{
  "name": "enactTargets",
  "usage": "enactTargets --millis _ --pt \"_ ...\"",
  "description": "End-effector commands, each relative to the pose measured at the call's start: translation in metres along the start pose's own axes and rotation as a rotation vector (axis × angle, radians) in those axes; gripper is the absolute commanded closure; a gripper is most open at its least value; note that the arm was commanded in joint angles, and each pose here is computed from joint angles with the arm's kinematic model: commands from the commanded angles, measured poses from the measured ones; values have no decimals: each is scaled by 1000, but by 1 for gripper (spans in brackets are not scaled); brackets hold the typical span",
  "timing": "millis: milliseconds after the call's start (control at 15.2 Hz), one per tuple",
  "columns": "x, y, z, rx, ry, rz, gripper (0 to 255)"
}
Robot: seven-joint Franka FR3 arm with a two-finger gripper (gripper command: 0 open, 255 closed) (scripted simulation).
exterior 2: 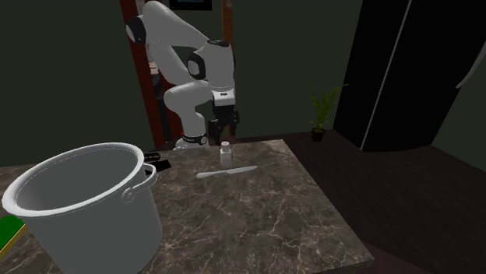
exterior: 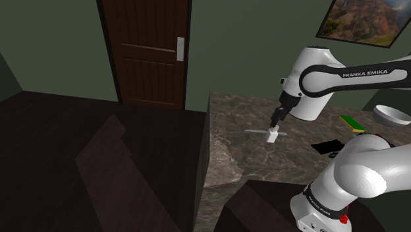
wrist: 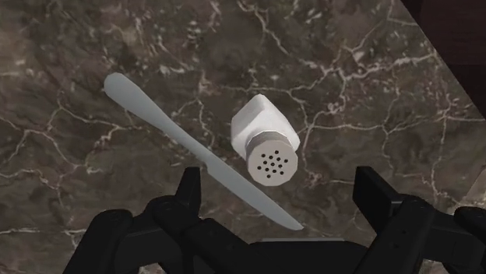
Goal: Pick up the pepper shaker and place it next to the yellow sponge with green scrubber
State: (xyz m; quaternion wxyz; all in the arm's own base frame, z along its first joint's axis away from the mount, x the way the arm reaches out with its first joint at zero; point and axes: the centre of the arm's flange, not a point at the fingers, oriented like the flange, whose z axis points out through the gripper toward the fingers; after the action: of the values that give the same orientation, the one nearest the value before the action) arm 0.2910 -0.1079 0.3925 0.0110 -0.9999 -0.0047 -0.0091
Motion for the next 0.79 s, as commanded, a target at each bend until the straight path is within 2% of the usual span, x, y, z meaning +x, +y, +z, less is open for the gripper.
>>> enactTargets --millis 0,264,726 --pt "0 1 11 1 1 -1 0" --pt "0 1 30 1 1 -1 0" --pt "0 1 30 1 1 -1 0"
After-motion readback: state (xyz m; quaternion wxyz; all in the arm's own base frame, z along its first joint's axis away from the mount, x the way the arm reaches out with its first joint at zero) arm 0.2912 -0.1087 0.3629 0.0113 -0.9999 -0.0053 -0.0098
